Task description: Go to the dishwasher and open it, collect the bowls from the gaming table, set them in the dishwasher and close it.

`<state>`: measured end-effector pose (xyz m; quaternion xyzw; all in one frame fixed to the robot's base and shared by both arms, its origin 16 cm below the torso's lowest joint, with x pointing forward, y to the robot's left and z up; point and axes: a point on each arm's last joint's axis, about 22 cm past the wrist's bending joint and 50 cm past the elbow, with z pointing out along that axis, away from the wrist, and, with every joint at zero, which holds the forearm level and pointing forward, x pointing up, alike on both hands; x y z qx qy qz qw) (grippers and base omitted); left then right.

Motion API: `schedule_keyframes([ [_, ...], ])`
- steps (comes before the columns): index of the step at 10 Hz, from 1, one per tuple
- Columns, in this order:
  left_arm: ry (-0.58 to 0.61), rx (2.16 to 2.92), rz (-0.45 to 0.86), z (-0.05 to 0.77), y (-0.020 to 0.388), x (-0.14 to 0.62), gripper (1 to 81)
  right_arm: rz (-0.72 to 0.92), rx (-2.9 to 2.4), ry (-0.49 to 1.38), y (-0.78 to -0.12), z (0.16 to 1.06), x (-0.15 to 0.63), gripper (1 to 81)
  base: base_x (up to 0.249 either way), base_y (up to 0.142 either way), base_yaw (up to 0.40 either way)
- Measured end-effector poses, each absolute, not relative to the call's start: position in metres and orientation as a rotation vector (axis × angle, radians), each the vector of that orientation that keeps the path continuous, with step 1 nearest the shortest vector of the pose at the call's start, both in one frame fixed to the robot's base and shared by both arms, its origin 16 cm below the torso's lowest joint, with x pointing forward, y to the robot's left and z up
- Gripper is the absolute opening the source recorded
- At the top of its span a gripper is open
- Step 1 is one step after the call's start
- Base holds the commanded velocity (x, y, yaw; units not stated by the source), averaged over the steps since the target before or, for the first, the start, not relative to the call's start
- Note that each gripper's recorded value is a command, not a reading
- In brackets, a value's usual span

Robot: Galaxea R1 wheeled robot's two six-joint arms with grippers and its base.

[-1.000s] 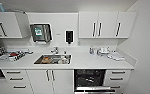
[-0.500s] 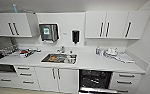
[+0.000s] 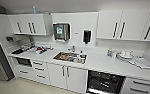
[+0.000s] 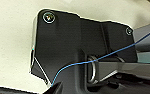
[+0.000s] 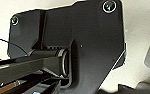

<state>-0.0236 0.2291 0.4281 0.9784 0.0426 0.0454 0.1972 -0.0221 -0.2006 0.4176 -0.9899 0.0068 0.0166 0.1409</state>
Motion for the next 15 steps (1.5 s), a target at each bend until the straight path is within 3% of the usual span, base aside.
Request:
schedule_keyframes([
  [12,0.094,2.754,0.151,0.426,0.228,-0.013,81.1,0.082,-2.89,0.065,-0.208,0.413,-0.052,81.1,0.0,0.0,0.348],
  [15,0.098,2.756,0.15,0.426,0.23,-0.014,81.1,0.071,-2.935,0.004,-0.219,0.41,-0.065,81.1,0.0,0.0,0.348],
])
